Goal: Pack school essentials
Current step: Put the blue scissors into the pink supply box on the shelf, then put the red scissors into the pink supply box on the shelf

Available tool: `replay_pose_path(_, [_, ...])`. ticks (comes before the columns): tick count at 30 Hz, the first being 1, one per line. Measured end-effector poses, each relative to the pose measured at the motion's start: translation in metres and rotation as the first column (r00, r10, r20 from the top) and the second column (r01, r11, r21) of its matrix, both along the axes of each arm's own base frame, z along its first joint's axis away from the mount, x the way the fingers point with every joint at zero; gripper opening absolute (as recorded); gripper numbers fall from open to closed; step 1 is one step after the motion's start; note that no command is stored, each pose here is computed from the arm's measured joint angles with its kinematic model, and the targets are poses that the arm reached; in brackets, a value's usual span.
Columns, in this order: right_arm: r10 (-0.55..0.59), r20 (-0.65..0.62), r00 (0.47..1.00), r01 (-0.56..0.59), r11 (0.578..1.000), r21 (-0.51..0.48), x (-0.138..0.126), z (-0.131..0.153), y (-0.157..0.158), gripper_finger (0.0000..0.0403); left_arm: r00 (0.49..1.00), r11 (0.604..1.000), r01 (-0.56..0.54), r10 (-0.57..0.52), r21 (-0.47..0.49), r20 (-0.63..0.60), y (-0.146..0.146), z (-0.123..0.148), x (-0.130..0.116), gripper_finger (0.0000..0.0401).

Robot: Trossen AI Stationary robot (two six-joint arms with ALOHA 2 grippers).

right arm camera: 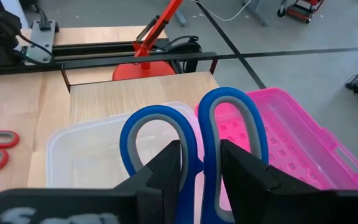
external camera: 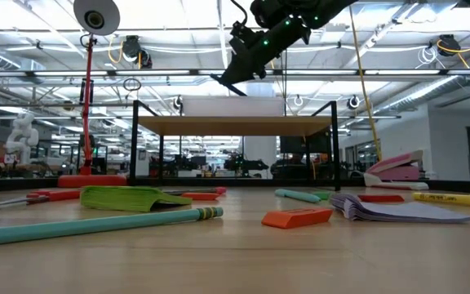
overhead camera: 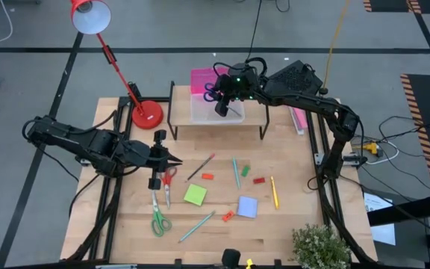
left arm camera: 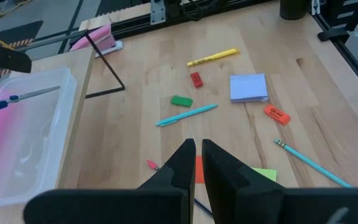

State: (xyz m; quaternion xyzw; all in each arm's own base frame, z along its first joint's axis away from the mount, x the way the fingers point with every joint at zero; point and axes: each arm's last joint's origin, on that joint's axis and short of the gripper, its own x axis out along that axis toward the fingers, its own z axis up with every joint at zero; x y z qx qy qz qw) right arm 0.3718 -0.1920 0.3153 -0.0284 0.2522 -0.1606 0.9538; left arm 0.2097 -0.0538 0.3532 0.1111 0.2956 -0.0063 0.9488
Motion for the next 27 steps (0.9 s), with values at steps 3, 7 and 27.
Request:
replay_pose_path(3, [0.009,-0.003,1.0,-0.009,1.0,-0.009,0.0,0.0,0.001,0.0114,1.0,1.0,0.0,0.0,0.0,0.0,0.0,0.0,0.0,0.0033])
replay_pose_path(7, [0.015,-0.007,1.0,-0.015,1.0,-0.018,0.0,0.0,0.001,0.0124,1.0,1.0,0.0,0.0,0.0,0.0,0.0,0.0,0.0,0.0033])
replay_pose_path(27, [0.145,-0.084,0.986,-0.14,0.989,0.054,-0.028,0.042,0.073,0.013,0.999,0.998,-0.038,0.037,-0.042,-0.034,0.001,-0.003,-0.002,0.0033])
